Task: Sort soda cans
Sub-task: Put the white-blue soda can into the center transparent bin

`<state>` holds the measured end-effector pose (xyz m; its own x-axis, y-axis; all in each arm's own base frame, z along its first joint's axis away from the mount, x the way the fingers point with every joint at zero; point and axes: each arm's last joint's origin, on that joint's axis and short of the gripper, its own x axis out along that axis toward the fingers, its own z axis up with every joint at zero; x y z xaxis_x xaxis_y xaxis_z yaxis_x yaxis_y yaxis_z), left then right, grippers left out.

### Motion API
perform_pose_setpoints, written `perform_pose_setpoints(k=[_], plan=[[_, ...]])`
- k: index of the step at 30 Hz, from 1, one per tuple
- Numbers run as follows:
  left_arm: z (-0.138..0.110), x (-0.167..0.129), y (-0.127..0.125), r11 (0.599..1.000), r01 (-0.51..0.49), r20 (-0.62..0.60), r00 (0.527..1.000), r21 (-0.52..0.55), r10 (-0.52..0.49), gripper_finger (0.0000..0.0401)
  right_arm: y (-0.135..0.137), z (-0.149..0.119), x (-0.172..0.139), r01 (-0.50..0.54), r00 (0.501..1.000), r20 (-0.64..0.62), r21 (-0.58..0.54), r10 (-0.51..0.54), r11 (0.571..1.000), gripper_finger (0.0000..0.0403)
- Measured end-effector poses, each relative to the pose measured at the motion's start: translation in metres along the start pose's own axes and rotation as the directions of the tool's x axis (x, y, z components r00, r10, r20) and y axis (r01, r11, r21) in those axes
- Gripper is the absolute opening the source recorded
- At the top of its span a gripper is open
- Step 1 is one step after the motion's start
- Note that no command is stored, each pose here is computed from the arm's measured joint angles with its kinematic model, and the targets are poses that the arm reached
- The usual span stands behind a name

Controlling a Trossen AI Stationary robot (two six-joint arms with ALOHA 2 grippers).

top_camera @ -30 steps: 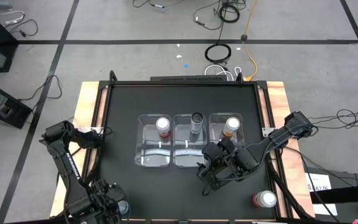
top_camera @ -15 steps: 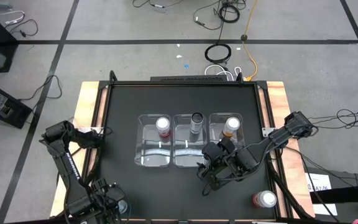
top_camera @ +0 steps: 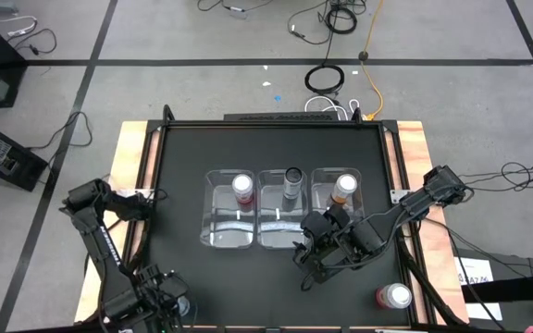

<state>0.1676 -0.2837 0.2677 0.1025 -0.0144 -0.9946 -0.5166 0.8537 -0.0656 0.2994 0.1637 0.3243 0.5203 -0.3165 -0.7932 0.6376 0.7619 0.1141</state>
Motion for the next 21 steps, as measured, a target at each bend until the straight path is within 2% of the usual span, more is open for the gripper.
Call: perform_pose_setpoints(k=[8, 17, 21], plan=[[0.013, -0.008, 0.005, 1.0, 0.018, 0.003, 1.0, -0.009, -0.018, 0.0288, 0.0, 0.0, 0.0, 0.0, 1.0, 0.0, 0.0, 0.0, 1.0, 0.0348], [0.04, -0.05, 0.019, 0.99, 0.127, 0.084, 0.988, 0.061, -0.132, 0.0288, 0.0, 0.0, 0.0, 0.0, 1.0, 0.0, 0.007, 0.0, 1.0, 0.0348], [0.059, -0.07, 0.031, 0.987, 0.129, 0.145, 0.979, 0.092, -0.141, 0.0288, 0.0, 0.0, 0.0, 0.0, 1.0, 0.001, 0.011, 0.0, 1.0, 0.0348]])
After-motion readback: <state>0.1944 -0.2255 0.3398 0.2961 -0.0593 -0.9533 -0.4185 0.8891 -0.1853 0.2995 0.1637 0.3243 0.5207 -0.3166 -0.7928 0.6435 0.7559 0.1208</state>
